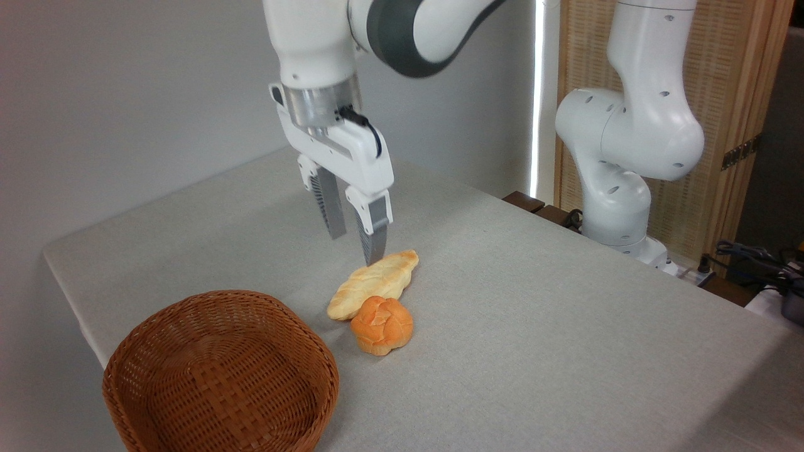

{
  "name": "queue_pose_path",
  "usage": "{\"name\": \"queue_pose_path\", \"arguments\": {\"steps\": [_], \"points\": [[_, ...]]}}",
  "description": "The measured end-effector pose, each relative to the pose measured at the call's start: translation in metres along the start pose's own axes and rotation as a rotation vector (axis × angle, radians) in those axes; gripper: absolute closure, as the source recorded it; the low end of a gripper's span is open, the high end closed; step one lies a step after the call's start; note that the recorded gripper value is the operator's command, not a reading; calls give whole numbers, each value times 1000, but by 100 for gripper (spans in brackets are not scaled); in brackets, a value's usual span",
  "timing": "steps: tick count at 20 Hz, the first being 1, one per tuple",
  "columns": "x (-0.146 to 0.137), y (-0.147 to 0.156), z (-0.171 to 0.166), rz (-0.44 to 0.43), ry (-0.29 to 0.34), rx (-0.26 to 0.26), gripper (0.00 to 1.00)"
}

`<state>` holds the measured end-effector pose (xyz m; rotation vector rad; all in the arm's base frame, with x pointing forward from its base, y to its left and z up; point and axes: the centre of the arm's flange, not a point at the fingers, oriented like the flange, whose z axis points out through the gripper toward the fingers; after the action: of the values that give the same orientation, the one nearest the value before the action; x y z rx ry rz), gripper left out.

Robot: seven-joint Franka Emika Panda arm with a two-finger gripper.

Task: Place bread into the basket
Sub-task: 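Lower the open gripper down onto the pale yellow bread roll, then close the gripper around the middle of the pale yellow bread roll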

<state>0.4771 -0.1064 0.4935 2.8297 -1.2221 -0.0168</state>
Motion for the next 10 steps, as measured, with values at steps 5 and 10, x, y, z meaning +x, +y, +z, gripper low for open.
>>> {"name": "queue_pose_path", "arguments": {"steps": [5,10], "points": [[-2,20,40,30,-57,-30,4],[-6,22,54,29,-67,-35,5]]}}
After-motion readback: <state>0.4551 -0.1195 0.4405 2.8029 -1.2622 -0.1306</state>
